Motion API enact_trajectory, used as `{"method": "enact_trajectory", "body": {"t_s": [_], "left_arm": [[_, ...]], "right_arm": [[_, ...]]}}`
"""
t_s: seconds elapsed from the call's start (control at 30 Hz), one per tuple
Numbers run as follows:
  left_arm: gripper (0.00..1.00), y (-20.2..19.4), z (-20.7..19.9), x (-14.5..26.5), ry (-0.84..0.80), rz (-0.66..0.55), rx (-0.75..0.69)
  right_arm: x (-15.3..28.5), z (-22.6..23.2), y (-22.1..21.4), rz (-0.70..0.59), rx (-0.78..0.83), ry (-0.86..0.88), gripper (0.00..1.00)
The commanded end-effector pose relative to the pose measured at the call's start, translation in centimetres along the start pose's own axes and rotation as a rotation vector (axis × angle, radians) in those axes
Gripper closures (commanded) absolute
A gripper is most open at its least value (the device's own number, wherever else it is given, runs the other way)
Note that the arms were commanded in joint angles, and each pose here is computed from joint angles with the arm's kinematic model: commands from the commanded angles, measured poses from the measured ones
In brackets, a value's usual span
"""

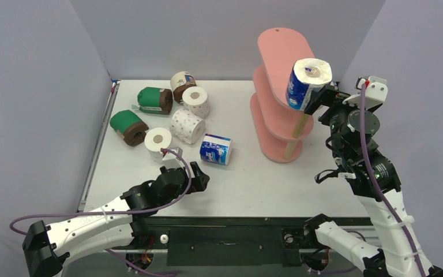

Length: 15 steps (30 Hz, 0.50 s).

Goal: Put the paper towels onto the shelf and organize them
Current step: Place the paper towel on the shelf.

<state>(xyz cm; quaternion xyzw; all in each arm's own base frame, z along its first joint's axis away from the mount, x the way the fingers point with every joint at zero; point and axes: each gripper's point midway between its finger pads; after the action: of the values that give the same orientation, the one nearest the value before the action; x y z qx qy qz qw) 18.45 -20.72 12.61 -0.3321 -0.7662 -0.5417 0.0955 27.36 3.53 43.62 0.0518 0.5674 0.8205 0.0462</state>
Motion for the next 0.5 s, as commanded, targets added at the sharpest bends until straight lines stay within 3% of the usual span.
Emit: {"method": "enact_trajectory", "body": {"t_s": [0.0,0.47], "left_arm": [[0.03,0.7,-0.5,0.3,-0.028,-0.027,0.027],[0.03,0.2,-0.2,0.3,-0.022,-0.013,0.029]], "right_arm": [[-1.9,1.0,-0.1,0.005,-0.03,0.038,0.06],[-5.1,1.6,-0.7,0.024,-0.018,0.015,0.12]]}}
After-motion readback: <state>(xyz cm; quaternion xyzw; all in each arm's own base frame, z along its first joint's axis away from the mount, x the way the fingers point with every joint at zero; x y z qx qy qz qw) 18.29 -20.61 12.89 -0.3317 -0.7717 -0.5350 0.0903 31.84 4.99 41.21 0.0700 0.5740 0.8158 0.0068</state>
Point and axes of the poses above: each gripper's point midway between its finger pads, its own x axis back along the fingers, its own z axis along the line the jaws close on, y = z × x, and after that the axes turned 9 degrees about -x, right-handed
